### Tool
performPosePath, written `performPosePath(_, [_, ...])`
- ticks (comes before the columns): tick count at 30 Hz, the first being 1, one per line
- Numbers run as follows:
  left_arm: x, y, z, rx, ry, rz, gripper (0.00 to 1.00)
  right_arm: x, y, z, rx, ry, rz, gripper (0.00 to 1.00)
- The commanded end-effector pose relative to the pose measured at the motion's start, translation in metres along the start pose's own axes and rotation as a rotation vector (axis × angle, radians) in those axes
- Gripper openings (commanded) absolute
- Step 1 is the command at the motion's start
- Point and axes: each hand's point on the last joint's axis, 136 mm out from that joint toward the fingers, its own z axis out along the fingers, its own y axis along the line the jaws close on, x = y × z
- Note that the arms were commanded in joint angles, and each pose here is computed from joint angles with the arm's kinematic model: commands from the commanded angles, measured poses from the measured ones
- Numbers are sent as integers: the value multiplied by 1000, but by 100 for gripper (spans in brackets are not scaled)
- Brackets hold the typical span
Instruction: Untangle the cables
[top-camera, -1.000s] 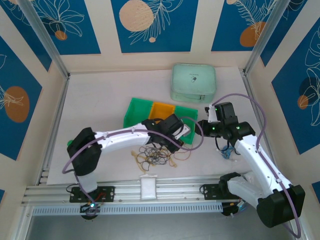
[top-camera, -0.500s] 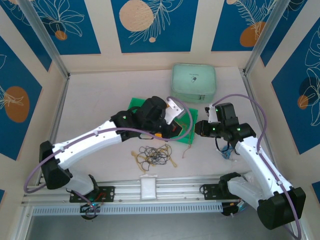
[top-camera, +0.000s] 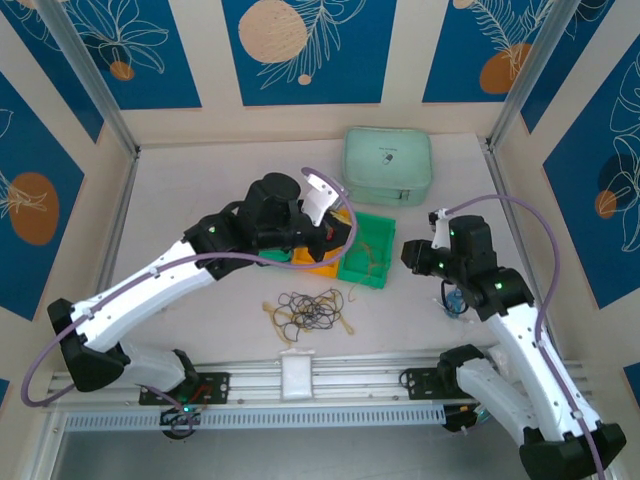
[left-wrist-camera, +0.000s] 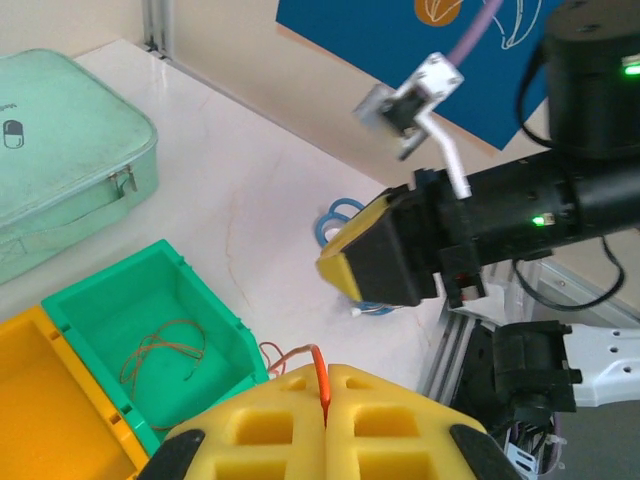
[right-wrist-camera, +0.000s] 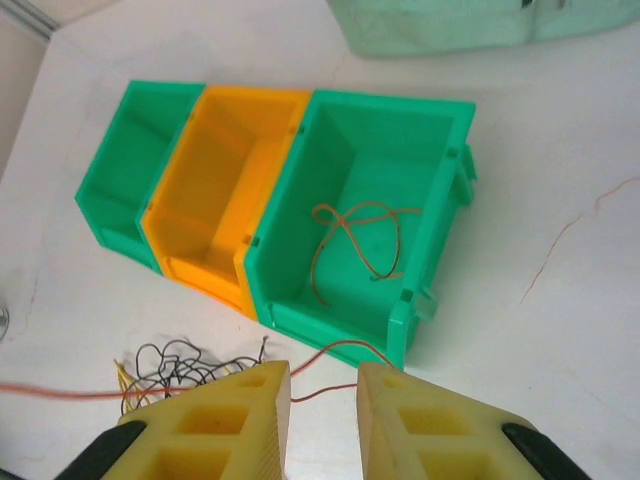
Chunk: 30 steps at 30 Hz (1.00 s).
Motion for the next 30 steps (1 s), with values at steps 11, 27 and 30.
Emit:
performPosePath(11, [-73, -14, -32, 32, -172, 91, 0, 22, 10, 22, -94, 110, 31, 29])
performPosePath(27, [-42, 0, 12, 61, -52, 17, 0, 82, -14, 54, -52, 301, 208, 31])
performPosePath(30, [-37, -1, 15, 68, -37, 10, 0, 93, -15, 61, -55, 347, 297, 32])
